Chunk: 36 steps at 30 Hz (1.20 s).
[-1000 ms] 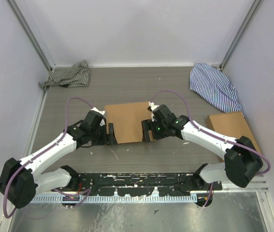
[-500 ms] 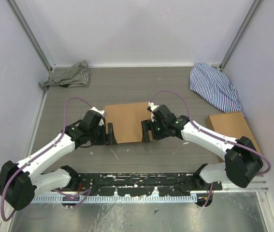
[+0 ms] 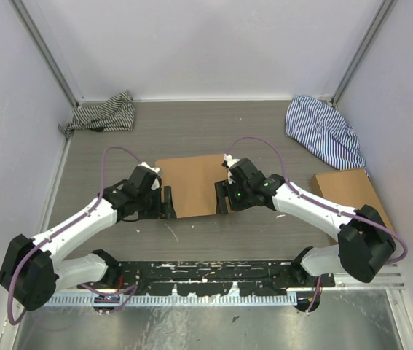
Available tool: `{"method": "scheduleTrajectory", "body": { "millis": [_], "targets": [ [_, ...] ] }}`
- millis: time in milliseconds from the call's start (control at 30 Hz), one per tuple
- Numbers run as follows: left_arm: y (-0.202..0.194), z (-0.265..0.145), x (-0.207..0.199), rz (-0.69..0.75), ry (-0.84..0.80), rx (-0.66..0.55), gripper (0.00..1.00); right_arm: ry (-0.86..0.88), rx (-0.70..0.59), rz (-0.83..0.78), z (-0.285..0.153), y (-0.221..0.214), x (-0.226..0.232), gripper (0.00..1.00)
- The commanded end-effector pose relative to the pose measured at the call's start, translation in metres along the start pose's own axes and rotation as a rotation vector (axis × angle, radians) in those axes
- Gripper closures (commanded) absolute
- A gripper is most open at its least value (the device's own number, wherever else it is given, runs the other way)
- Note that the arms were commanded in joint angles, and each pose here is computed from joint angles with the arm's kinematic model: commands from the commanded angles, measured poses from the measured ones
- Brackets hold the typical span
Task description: Fold the paper box
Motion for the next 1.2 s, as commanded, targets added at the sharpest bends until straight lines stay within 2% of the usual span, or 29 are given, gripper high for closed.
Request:
{"method": "scheduleTrajectory", "body": {
  "millis": [0,467,1167],
  "targets": [
    [0.008,-0.005,-0.010,0.016,-0.041,-0.031,0.25,0.069,-0.074,-0.010,-0.013,0.020,0.018,0.25],
    [0.014,-0.022,-0.020,0.009,-0.086,-0.066,0.26,0.111,-0.078,0.004,-0.012,0.019,0.024,0.24],
    [0.002,0.010,-0.003,0.011,-0.026,-0.009,0.27,-0.020,-0.078,-0.032,0.024,0.004,-0.008,0.28]
  ]
}}
Point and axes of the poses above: each gripper's point midway between its finger pads, its own z axis out along the fingers, its own x axis along the line the jaws close on, y = z × x, the point moved 3 cm from there along -z, back along the fingers, and after that the axes turned 1 degree about -z, right-handed, at the moved point
